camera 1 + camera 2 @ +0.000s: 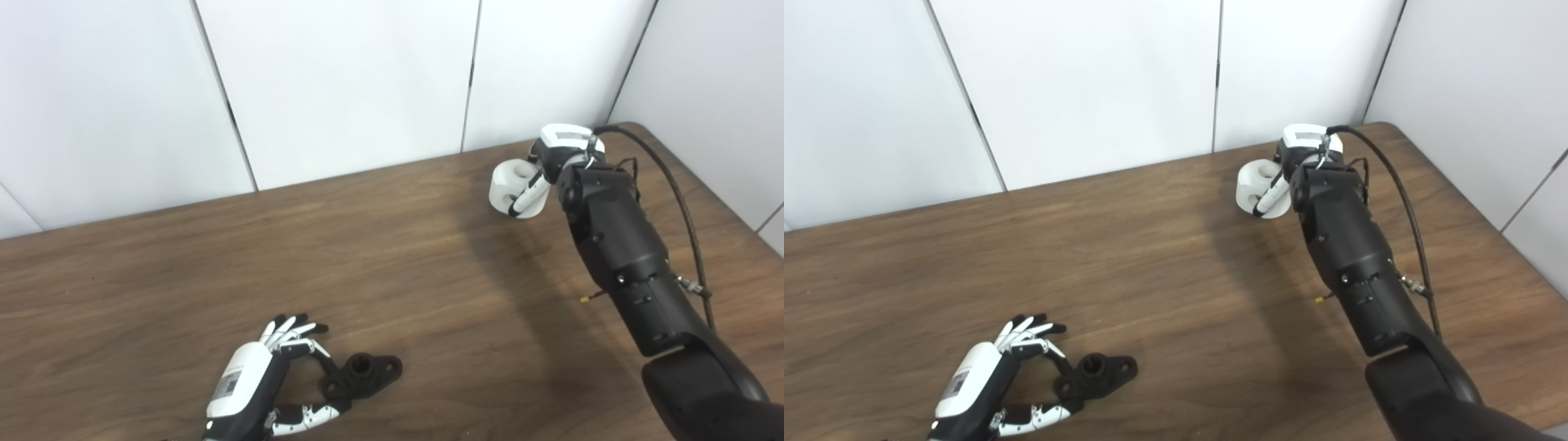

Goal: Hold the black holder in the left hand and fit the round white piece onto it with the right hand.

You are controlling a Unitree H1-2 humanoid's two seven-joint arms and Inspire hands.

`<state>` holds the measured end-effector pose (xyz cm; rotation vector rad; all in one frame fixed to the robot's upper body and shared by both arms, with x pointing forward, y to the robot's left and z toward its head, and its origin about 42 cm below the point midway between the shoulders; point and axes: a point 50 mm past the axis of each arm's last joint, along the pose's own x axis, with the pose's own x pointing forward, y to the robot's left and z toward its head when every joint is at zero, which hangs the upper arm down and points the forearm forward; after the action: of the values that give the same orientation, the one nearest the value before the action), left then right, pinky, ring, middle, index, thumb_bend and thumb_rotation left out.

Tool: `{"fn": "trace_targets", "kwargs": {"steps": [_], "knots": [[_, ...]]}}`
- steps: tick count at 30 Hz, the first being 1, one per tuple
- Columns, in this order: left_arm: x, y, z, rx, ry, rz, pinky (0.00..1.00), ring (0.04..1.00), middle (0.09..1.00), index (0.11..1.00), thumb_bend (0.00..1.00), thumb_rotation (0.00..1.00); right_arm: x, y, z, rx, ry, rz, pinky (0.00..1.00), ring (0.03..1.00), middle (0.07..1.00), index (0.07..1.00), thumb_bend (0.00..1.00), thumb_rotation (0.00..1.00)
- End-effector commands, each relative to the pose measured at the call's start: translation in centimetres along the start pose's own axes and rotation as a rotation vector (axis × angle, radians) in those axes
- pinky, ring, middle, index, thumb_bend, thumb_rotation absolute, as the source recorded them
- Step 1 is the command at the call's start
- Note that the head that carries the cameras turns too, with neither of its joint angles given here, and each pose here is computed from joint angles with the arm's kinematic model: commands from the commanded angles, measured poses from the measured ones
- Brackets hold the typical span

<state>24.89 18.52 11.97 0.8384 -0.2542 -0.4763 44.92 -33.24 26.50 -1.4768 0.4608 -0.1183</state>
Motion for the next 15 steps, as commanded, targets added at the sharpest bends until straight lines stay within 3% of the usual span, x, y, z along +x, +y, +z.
{"fn": "trace_targets", "kwargs": {"steps": [1, 8, 9, 10, 15], "knots": [[0.03, 0.41, 0.35, 0.022, -0.016, 0.005, 1.0, 0.948, 0.839, 0.488, 0.52, 0.06, -0.3, -2.92, 0.53, 0.026, -0.014, -0.101, 1.0, 1.0, 1.0, 0.634, 0.87, 0.34], [0.13, 0.46, 0.5, 0.021, -0.014, 0.005, 1.0, 0.946, 0.839, 0.488, 0.52, 0.06, -0.4, -2.46, 0.6, 0.06, -0.019, -0.124, 0.98, 1.0, 0.981, 0.571, 0.85, 0.27], [0.14, 0.47, 0.53, 0.02, -0.012, 0.004, 1.0, 0.946, 0.84, 0.488, 0.52, 0.06, -0.39, -2.38, 0.55, 0.066, -0.023, -0.134, 0.99, 1.0, 0.969, 0.53, 0.69, 0.21], [0.14, 0.48, 0.56, 0.02, -0.011, 0.004, 1.0, 0.947, 0.841, 0.488, 0.52, 0.06, -0.37, -2.33, 0.52, 0.069, -0.026, -0.142, 1.0, 1.0, 0.949, 0.505, 0.59, 0.18], [0.23, 0.48, 0.64, 0.028, -0.009, 0.001, 1.0, 0.948, 0.842, 0.488, 0.52, 0.06, -0.34, -2.13, 0.21, 0.094, -0.056, -0.201, 1.0, 1.0, 0.892, 0.486, 0.53, 0.14]]}}
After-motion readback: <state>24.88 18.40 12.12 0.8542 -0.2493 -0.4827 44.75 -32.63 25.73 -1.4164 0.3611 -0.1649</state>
